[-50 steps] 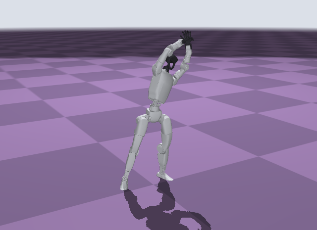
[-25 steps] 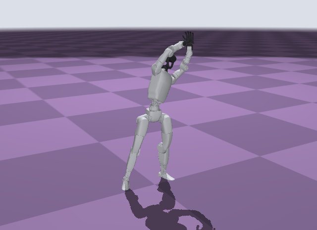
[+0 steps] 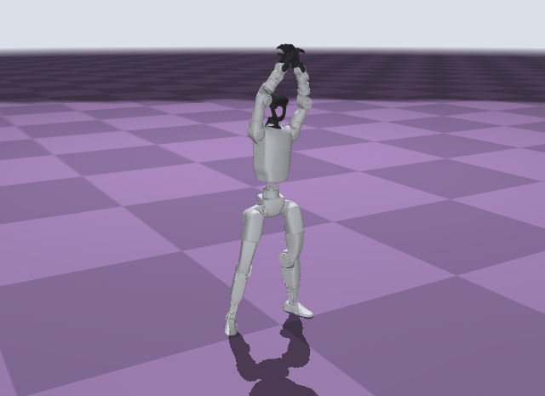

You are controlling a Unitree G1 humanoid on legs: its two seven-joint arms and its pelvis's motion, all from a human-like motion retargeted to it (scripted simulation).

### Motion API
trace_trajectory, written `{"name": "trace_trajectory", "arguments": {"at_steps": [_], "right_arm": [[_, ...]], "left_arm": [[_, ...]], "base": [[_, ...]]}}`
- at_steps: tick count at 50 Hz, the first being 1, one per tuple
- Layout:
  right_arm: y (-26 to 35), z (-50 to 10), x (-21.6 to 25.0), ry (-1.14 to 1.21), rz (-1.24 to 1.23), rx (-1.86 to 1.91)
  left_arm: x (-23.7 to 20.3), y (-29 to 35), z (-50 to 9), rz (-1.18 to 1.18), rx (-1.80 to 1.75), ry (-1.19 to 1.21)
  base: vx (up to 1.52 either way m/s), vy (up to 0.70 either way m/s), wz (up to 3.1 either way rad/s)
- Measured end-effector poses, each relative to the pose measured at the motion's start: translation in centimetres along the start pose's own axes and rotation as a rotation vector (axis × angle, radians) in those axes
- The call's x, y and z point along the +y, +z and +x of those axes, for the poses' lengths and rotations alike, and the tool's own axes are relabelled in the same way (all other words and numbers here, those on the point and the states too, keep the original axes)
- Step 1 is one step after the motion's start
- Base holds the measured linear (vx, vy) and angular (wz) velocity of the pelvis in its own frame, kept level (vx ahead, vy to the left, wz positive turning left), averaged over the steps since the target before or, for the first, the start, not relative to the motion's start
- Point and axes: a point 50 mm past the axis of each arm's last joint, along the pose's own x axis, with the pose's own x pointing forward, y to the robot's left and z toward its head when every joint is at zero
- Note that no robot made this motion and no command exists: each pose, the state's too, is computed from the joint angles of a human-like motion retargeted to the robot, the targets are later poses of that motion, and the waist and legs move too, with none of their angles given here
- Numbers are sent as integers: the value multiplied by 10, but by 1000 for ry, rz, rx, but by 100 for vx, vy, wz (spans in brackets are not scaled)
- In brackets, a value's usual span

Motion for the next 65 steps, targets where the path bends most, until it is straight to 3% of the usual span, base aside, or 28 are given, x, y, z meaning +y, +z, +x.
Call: {"name": "trace_trajectory", "arguments": {"at_steps": [23,52,65], "right_arm": [[2,-32,-53,-164,29,-40],[-39,-69,-75,-199,174,27],[-39,-67,-74,-193,201,13]], "left_arm": [[-52,21,29,27,-5,-202],[-98,1,28,13,64,-386],[-95,1,27,11,68,-372]], "base": [[-1,-12,-19],[2,-4,-15],[-1,-4,-6]]}}
